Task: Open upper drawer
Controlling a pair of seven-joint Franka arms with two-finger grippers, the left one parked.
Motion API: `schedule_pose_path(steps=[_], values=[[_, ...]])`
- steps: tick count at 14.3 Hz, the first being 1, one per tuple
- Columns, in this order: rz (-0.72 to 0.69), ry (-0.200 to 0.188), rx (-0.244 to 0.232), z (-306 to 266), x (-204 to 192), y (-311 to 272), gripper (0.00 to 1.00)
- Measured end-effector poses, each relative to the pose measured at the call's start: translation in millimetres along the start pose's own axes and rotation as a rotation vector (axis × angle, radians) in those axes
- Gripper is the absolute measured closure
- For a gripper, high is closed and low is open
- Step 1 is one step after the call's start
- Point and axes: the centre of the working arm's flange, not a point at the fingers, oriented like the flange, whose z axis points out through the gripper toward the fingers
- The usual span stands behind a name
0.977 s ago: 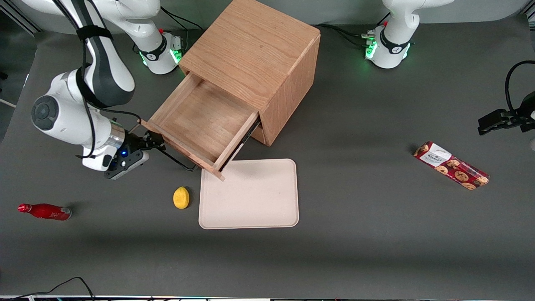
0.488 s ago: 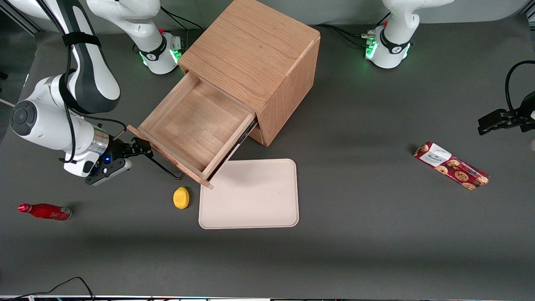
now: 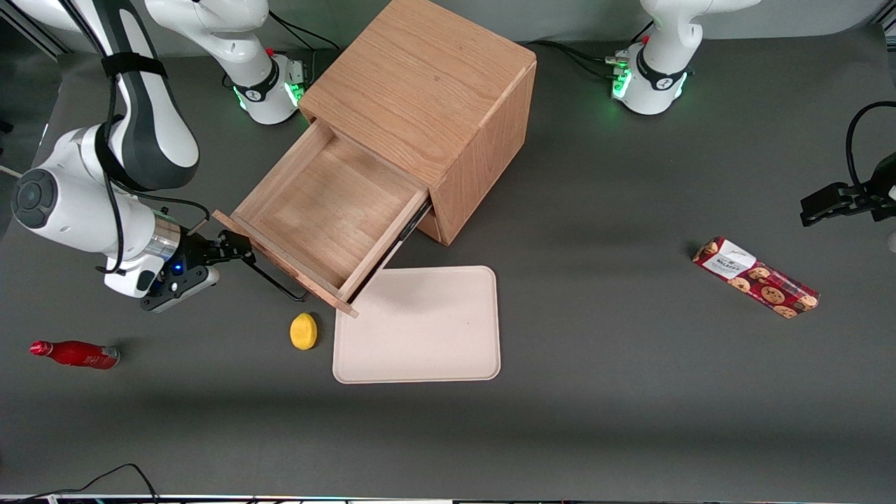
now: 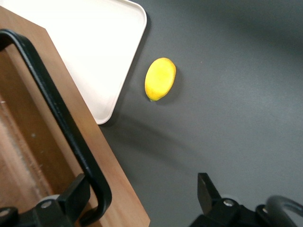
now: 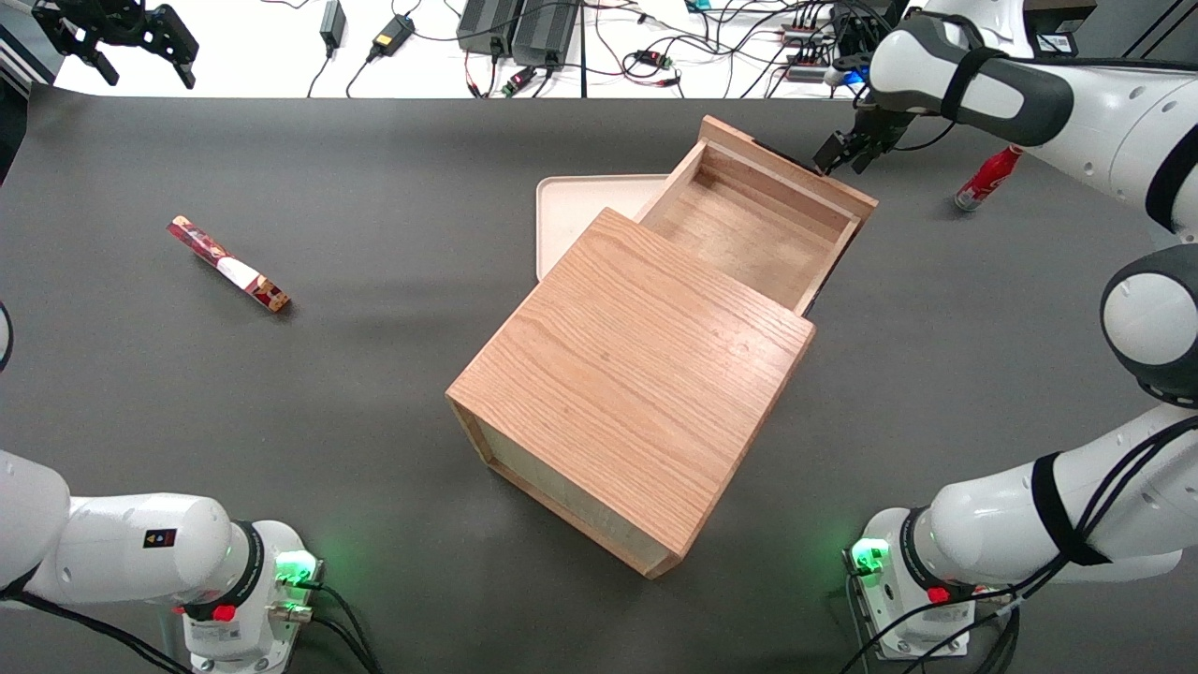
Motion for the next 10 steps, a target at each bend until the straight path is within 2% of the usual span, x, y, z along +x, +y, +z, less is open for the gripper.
schedule_pose_path(steps=[6, 8, 10], values=[[-0.015, 0.057, -0.126, -95.2, -2.9, 15.1, 0.0], [0.025, 0.106, -0.153, -132.7, -12.5, 27.0, 0.0], [0.126, 0.161, -0.174, -169.6, -28.3, 39.2, 0.0]])
